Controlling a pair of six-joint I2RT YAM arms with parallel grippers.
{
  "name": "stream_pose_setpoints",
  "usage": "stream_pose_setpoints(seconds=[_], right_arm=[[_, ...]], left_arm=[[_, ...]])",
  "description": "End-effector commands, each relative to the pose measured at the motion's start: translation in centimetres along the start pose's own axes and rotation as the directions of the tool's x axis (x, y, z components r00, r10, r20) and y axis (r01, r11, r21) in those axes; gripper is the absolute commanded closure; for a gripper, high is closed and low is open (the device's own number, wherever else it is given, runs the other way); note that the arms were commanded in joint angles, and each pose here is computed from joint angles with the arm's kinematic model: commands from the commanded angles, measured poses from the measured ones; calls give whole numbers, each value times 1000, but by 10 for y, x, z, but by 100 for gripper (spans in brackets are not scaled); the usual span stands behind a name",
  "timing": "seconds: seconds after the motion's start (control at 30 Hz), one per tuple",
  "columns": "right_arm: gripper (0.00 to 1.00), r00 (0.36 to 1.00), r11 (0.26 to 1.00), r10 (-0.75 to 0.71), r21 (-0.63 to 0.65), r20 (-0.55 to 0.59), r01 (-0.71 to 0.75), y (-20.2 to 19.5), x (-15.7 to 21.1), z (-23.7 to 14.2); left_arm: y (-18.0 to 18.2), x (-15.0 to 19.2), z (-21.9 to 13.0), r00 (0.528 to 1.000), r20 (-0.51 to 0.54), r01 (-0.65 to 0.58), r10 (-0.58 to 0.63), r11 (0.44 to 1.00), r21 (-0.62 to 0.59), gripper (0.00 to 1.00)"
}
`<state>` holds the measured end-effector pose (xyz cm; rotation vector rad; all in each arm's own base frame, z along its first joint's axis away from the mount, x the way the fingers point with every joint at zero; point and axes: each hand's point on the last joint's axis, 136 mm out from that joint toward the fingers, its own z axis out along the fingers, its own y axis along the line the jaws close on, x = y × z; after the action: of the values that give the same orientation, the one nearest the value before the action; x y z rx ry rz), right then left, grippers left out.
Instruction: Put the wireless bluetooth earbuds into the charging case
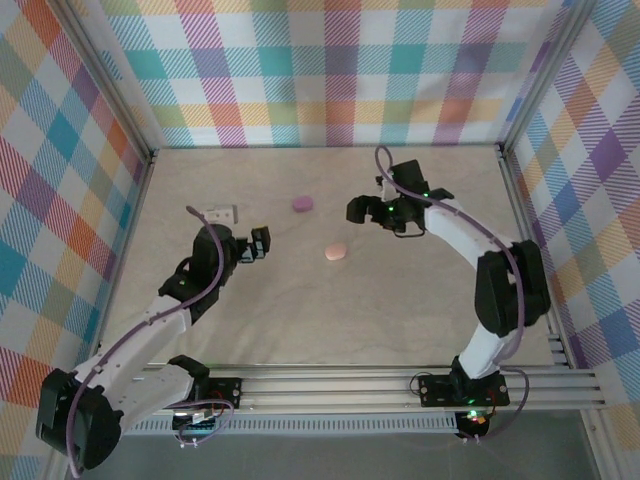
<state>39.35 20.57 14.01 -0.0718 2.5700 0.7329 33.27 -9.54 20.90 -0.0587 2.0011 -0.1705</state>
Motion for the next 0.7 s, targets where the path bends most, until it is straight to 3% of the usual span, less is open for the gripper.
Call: stream_pose_setpoints(seconds=[0.0,0.13,0.23,0.43,0.57,0.67], right_arm=[[0,989,979,-103,187,105,82,-36,-7,-16],[0,967,928,-153,366,203,70,-68,-14,-40],[0,928,877,-233,475,292,71,-89,-20,-65],[0,843,838,-334,543,422,60,-127,-17,-91],[0,761,781,-481,607,435,147,-139,-8,-89],[0,751,783,-490,602,442,157,-145,-6,-81]], left_arm=[[6,-19,13,999,11,-39,39,999,-2,0],[9,-18,39,995,-33,-99,99,995,-5,0],[11,1,60,980,-86,-178,178,984,5,0],[27,45,90,961,-167,-226,219,974,-24,0],[46,61,99,965,-161,-225,209,970,-88,0],[59,71,101,969,-132,-223,208,968,-115,0]])
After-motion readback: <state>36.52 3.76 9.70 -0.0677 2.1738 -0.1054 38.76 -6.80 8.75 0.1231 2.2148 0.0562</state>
